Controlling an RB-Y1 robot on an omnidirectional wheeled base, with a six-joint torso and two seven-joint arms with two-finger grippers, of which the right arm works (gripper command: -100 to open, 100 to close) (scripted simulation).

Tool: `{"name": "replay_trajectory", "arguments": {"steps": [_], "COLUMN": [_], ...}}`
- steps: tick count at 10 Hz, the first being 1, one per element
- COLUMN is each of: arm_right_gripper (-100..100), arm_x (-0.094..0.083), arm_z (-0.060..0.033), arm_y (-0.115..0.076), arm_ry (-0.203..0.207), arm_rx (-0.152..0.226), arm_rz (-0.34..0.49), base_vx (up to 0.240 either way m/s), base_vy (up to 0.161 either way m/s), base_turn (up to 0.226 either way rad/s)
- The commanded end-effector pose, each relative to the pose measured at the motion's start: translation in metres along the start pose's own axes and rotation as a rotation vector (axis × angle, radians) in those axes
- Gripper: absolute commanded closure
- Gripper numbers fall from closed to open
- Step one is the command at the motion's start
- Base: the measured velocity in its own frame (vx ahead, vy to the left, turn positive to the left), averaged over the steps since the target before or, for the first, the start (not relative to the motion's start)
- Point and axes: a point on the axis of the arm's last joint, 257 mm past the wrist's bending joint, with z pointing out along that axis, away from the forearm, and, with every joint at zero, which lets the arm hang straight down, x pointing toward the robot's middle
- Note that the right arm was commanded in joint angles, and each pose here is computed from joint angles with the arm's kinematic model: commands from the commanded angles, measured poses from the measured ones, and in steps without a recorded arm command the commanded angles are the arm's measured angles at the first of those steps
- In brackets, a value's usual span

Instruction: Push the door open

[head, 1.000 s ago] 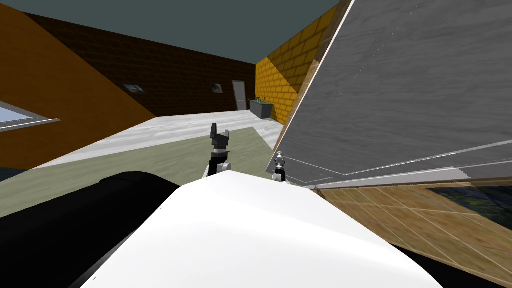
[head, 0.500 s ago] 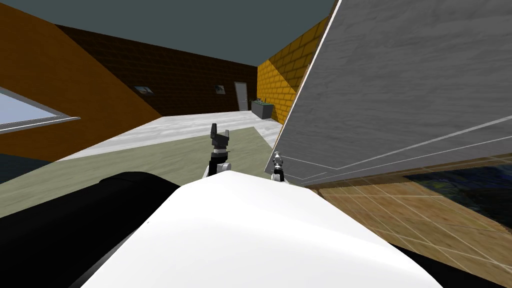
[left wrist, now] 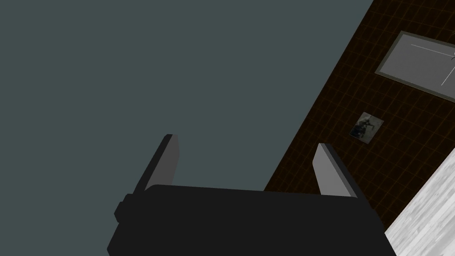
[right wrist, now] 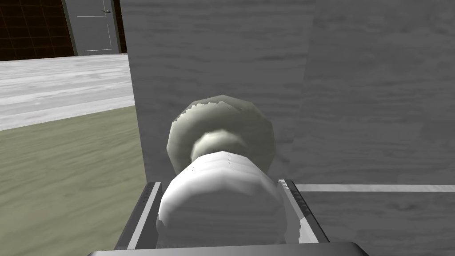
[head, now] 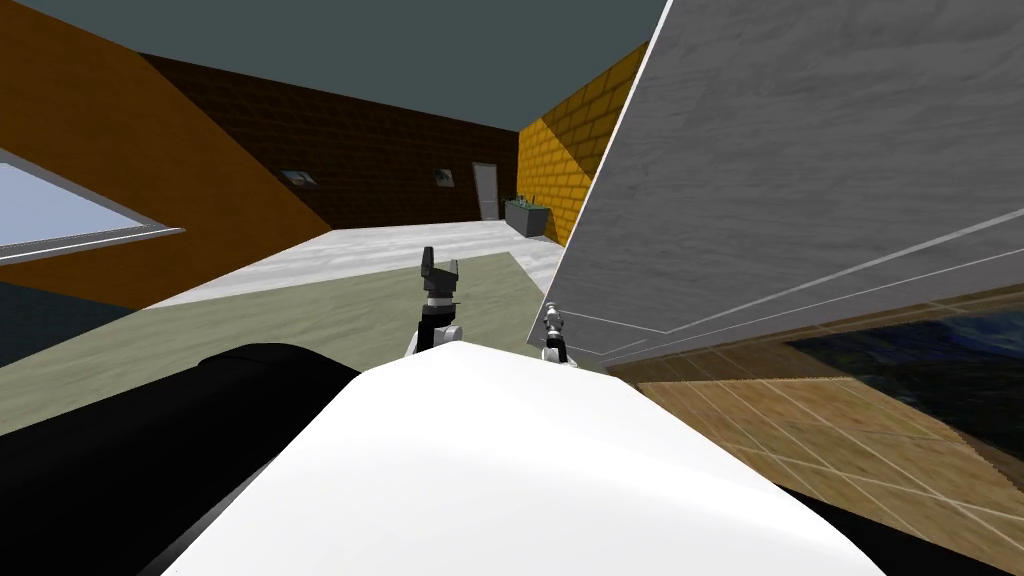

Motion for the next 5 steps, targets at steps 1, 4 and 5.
{"name": "replay_trajectory", "arguments": {"steps": [1,4,5], "arm_right_gripper": [100,100,100], "arm_x": [0.0,0.001,0.002], "arm_z": [-0.002,-0.0027,-0.0031], "arm_y": [-0.007,-0.024,-0.031], "arm_ry": [-0.002,0.002,0.004], "arm_rx": [0.022,0.069,0.085], "arm_rz": [-0.001,0.0,0.001], "base_vx": [-0.158,-0.18,-0.187], "base_vy": [-0.083,-0.108,-0.125], "base_turn": [0.043,0.058,0.063]}}
